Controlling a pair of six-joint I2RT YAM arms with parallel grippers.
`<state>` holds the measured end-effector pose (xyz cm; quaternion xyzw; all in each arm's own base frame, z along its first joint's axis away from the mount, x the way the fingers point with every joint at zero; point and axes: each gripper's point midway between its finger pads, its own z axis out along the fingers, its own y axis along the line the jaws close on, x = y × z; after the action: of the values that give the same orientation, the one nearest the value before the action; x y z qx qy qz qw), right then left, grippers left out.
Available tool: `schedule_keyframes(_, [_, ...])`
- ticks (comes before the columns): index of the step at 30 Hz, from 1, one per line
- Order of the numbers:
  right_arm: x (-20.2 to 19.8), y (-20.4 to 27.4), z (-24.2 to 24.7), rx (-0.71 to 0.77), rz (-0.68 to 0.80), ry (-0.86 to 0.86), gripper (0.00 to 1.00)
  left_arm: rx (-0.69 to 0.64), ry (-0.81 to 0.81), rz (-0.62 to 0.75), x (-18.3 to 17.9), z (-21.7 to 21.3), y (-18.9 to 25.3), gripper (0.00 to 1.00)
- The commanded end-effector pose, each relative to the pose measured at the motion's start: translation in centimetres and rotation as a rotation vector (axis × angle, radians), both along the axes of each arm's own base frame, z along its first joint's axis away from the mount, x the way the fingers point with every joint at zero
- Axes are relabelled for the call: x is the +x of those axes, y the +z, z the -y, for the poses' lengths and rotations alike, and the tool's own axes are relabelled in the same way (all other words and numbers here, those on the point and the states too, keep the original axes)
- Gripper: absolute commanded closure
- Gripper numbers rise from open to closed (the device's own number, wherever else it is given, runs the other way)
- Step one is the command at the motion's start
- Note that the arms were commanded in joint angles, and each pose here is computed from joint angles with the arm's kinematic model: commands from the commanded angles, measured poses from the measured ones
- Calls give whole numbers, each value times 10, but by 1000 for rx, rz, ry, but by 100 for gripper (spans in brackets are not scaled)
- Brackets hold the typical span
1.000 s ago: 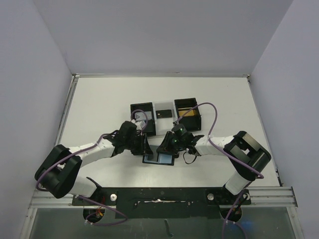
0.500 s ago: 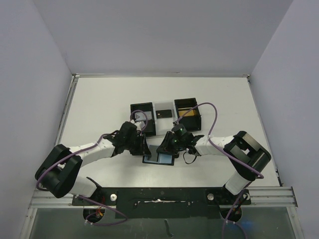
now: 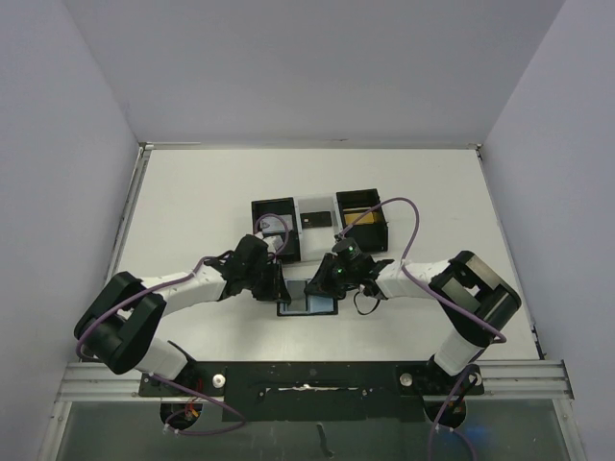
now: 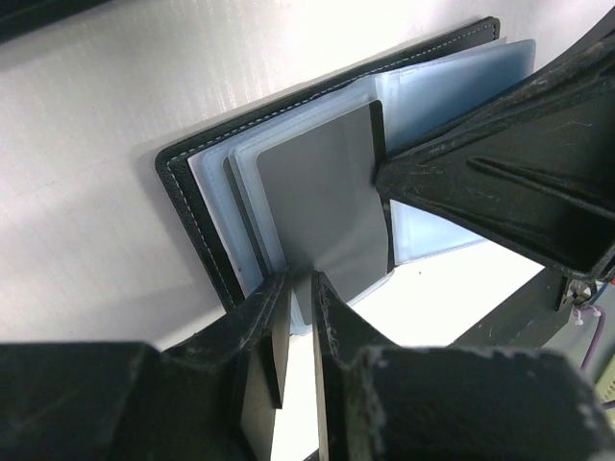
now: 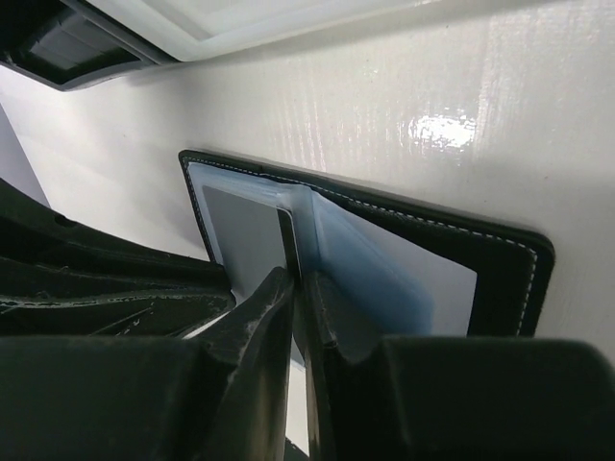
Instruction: Take the credit cards out of the card holder
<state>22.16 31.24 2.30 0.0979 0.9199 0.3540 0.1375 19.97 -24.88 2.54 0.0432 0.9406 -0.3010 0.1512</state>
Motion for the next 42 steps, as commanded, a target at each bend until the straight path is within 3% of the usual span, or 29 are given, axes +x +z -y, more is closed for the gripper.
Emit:
schedule_keyframes(1, [5,20,-13,77,55,31,92,33,-6,25,5,1,0,87])
schedule_keyframes(10, [3,29,-3,134,67,69,100,69,7,28,11,-1,0,91])
schedule_keyframes(25, [3,24,17,112,42,59,100,77,-1,29,13,-1,-1,92])
schedule_keyframes(35, [-1,8,8,46,8,72,73,61,-7,30,14,3,1,92])
schedule_keyframes(38, [-3,-3,12,13,-6,74,74,64,-10,23,13,3,0,92])
schedule_keyframes(42, [-4,-4,15,11,5,65,82,66,-8,24,13,3,-1,93])
